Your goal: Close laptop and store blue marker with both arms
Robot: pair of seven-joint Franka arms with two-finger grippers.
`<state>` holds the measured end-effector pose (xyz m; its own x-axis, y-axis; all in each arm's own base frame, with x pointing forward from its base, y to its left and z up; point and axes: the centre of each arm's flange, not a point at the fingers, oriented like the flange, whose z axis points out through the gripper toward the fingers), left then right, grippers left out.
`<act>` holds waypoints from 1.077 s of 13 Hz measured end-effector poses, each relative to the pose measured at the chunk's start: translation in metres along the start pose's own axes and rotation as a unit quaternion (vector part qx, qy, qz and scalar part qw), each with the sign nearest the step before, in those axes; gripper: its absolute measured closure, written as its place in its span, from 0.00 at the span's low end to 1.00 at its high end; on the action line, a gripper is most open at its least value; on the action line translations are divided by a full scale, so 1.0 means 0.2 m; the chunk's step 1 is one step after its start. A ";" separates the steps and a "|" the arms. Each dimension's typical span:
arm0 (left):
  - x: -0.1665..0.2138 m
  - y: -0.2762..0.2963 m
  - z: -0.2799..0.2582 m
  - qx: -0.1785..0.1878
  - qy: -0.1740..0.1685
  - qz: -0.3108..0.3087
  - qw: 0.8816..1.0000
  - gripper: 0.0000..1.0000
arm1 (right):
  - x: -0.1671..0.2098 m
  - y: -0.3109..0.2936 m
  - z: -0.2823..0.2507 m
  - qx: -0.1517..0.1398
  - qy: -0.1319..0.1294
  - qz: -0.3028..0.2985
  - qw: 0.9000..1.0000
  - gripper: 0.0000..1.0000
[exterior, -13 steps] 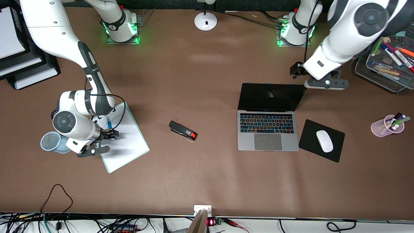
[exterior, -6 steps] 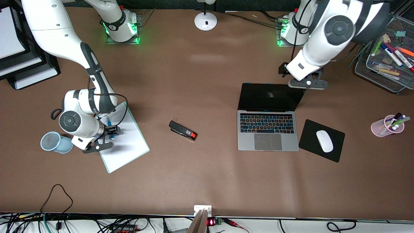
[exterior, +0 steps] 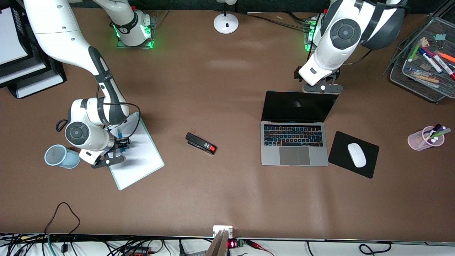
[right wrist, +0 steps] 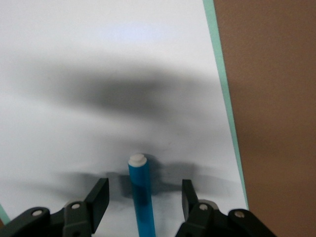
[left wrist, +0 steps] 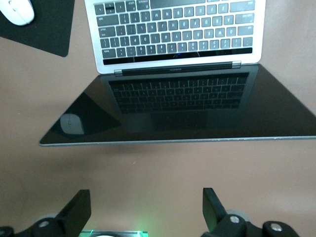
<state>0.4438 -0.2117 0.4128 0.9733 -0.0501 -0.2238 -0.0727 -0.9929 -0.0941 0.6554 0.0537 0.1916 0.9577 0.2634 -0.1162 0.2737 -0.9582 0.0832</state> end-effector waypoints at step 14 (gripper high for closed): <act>0.11 0.04 0.30 -0.013 -0.020 0.004 1.000 0.00 | -0.02 0.04 0.03 0.026 0.002 -0.012 1.000 0.55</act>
<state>0.4508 -0.2148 0.3480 0.9632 -0.0532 -0.2636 -0.0733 -0.9950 -0.0672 0.6540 0.0441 0.1873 0.9515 0.2863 -0.1129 0.2912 -0.9562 0.0292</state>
